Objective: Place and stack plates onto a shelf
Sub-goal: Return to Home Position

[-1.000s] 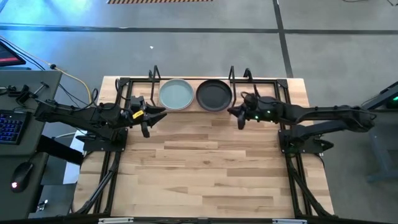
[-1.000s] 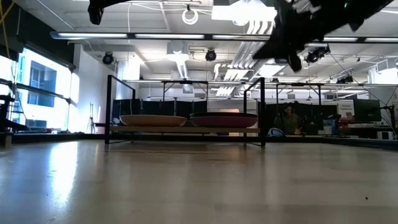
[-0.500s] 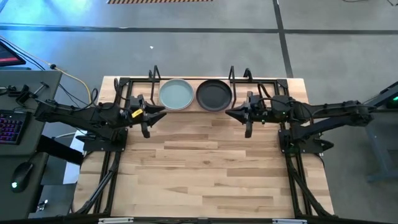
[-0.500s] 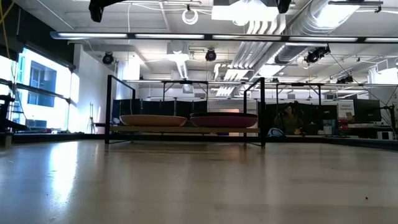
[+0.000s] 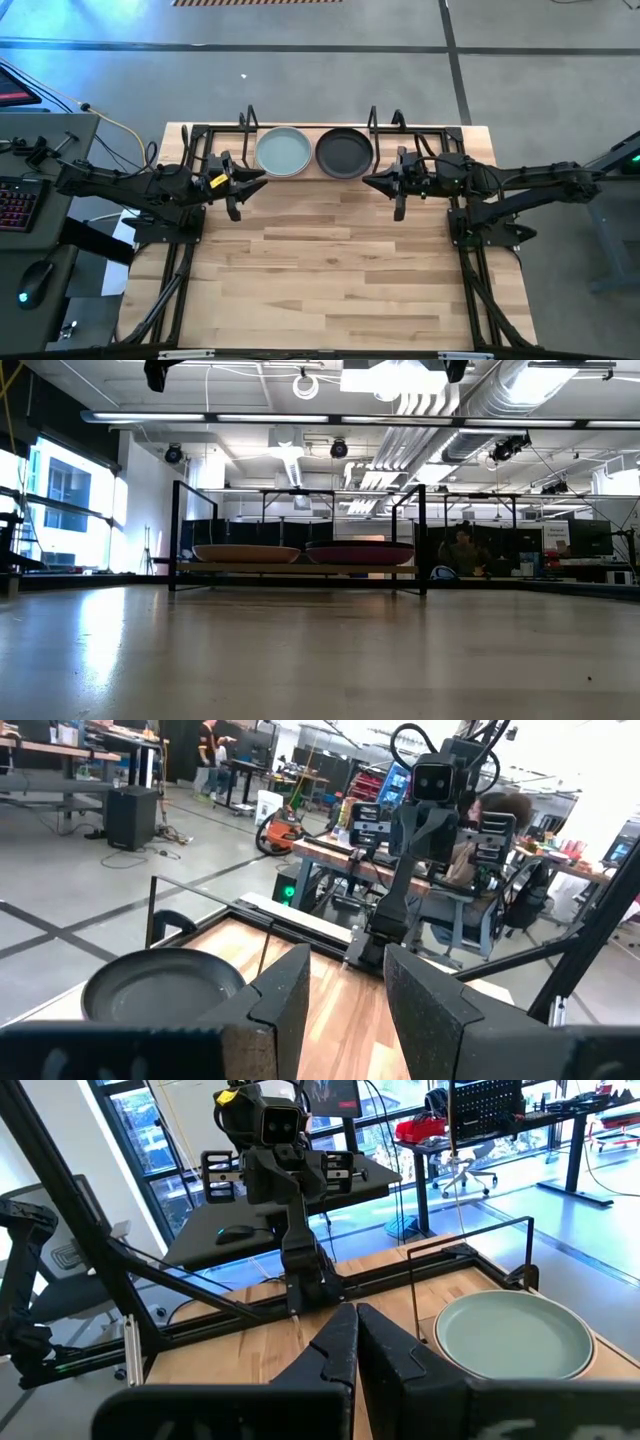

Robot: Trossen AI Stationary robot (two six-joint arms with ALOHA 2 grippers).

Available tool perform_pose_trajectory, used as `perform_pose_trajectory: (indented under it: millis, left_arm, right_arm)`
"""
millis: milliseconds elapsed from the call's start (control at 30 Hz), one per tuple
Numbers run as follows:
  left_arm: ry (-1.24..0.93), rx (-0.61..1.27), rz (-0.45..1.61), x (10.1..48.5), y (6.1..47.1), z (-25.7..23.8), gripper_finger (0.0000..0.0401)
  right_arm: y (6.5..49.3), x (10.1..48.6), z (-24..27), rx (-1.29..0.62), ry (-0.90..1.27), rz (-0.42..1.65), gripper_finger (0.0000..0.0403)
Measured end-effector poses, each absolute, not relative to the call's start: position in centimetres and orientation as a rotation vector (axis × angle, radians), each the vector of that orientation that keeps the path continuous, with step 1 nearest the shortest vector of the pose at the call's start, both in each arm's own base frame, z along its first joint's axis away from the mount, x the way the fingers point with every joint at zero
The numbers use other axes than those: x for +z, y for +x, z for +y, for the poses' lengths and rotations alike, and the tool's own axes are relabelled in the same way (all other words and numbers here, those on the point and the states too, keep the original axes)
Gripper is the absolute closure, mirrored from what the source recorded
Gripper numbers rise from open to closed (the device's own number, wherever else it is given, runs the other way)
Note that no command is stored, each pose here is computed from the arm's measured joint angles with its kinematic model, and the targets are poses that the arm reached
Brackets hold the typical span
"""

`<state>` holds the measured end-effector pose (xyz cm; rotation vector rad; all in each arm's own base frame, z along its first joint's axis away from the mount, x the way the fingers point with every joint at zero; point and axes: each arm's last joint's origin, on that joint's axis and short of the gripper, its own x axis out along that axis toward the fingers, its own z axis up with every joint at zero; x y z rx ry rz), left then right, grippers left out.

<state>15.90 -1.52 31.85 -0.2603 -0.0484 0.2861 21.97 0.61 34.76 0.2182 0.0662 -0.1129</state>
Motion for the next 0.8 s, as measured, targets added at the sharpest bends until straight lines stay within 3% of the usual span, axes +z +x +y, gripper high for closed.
perform_pose_trajectory:
  millis: [800]
  left_arm:
    - [-0.26, 0.287, -0.048, 31.85, 15.9, -1.52, 0.0279]
  right_arm:
    - [21.99, 34.92, 0.62, -0.107, 0.195, 0.049, 0.0403]
